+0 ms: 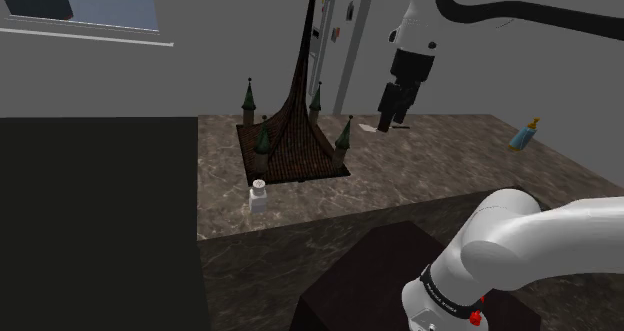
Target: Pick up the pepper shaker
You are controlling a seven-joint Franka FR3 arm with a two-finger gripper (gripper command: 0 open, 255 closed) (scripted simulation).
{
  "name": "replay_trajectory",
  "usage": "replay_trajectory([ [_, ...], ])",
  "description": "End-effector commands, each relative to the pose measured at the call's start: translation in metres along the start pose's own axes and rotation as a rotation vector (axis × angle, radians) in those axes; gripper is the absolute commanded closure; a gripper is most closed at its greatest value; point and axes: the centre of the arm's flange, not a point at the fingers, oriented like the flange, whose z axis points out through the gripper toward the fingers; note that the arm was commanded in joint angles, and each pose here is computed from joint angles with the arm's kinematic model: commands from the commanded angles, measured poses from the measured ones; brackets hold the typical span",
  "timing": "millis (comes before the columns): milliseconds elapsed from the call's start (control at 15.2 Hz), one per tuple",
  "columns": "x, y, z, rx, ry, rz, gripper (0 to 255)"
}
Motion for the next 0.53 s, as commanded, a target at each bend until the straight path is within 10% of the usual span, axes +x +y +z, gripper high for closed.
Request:
replay_trajectory([
  [0, 0.0, 0.0, 0.0, 0.0, 0.0, 0.0, 0],
  [462, 0.044, -0.062, 0.052, -0.031, 0.046, 0.068, 0],
])
